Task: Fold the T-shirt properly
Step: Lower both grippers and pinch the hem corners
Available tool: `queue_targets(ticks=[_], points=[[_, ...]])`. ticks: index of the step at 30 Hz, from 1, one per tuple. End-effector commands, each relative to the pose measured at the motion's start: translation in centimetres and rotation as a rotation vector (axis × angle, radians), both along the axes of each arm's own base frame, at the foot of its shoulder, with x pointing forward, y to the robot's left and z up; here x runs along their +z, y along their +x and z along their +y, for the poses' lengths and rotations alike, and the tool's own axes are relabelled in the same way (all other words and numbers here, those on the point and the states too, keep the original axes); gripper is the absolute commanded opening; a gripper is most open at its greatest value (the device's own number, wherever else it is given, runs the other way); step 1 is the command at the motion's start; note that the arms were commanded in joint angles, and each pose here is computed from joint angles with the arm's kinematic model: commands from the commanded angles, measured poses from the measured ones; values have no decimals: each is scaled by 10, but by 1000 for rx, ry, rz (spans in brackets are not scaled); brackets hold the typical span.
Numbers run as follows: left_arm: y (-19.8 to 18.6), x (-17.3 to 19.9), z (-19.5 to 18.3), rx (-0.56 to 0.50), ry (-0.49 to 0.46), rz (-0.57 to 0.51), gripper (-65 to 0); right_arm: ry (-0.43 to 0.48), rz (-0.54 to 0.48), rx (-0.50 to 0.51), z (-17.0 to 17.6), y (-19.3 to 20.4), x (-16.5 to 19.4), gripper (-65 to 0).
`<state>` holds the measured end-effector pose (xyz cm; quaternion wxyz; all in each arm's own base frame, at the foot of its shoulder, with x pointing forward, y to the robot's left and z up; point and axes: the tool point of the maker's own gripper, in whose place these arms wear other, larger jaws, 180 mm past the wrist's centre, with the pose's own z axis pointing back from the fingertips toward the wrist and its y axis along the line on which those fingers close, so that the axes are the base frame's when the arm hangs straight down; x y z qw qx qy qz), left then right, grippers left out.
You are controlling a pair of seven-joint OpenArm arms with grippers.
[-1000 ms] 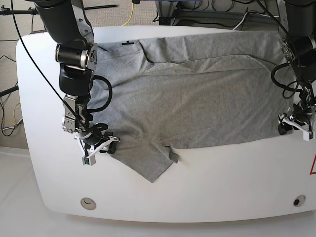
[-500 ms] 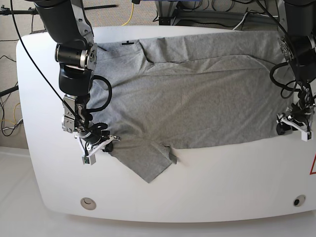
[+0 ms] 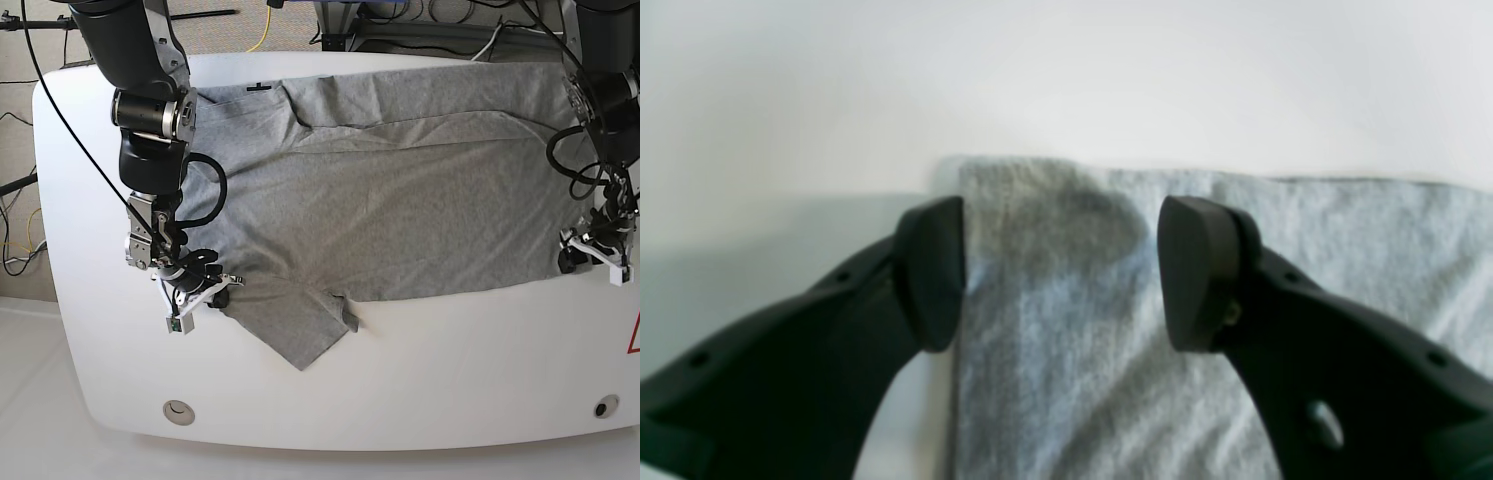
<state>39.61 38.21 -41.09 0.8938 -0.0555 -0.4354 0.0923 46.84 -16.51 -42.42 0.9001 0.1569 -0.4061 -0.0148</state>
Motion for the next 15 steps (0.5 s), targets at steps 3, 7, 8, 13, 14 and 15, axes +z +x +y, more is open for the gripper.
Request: queue_targets(ticks=[3, 7, 8, 13, 14, 15], points=[[4, 9, 5, -12, 19, 2, -247, -23, -13, 8, -5, 8, 10, -650], [4, 9, 6, -11, 25, -3, -316, -27, -15, 11, -6, 8, 10, -650], [4, 9, 6, -11, 26, -4, -344, -28, -16, 11, -6, 8, 11, -650], [5, 11, 7, -3, 26, -20, -508, -28, -15, 12, -6, 8, 11, -650], [6, 12, 8, 2, 25, -29, -562, -29, -9, 13, -5, 7, 10, -650], [6, 12, 8, 2, 25, -29, -581, -29, -10, 14, -5, 8, 10, -650]])
